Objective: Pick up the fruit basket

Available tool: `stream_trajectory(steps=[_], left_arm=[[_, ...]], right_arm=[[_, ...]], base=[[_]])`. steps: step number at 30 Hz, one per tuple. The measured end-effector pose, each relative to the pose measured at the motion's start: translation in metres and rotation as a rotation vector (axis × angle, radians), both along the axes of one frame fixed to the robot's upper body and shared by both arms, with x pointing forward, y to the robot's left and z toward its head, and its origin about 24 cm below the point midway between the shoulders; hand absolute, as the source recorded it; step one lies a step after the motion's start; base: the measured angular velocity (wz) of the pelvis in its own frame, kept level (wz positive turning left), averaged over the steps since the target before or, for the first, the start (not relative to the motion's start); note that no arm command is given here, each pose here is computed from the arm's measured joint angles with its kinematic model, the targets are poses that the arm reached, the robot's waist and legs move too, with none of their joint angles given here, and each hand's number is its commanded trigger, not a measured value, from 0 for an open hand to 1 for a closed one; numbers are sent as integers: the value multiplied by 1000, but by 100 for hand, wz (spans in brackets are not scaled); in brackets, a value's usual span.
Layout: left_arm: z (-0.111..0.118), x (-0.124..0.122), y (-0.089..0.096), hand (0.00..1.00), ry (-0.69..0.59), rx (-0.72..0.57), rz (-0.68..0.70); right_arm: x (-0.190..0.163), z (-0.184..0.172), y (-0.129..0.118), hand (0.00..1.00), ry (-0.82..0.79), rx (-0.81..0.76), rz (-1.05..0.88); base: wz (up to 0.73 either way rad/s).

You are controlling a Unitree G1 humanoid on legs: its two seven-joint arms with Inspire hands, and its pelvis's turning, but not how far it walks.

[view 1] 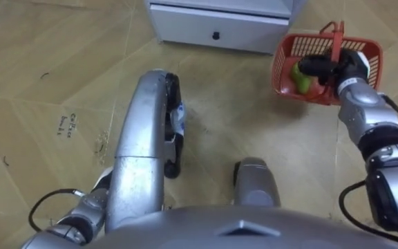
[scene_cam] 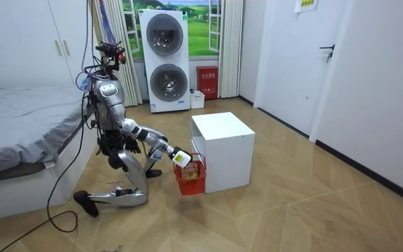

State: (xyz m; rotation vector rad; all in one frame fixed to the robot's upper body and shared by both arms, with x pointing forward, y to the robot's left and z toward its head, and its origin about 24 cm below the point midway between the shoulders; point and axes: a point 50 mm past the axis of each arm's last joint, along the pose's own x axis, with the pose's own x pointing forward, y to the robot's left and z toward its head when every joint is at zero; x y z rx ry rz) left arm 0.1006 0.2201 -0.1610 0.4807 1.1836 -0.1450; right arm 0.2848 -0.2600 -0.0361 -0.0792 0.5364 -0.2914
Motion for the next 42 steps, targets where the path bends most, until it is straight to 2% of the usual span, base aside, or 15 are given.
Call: stream_trajectory(steps=[5,8,11,13,19,26,34,42], left_arm=[[0,1,3,0,18,13,25],[-2,-10,8,0,50,21,68],[-4,-31,13,0,97,32,113],[-5,-42,18,0,115,55,150],[-2,-43,28,0,73,139,182],[-1,-44,27,0,54,139,214],[-4,-95,31,0,200,157,272],[-3,-101,30,0,223,164,272]], right_arm=[[5,6,6,100,-21,9,21],[9,10,11,100,-35,25,32],[11,18,17,100,-89,42,36],[3,13,18,100,-77,21,38],[-13,7,15,100,-73,-41,42],[-15,24,16,100,-195,-59,9],[-19,48,26,100,-316,-40,72],[-19,64,39,100,-391,-5,167]], base=[[-22],[-59],[-48],[-36],[-55],[8],[4],[5]])
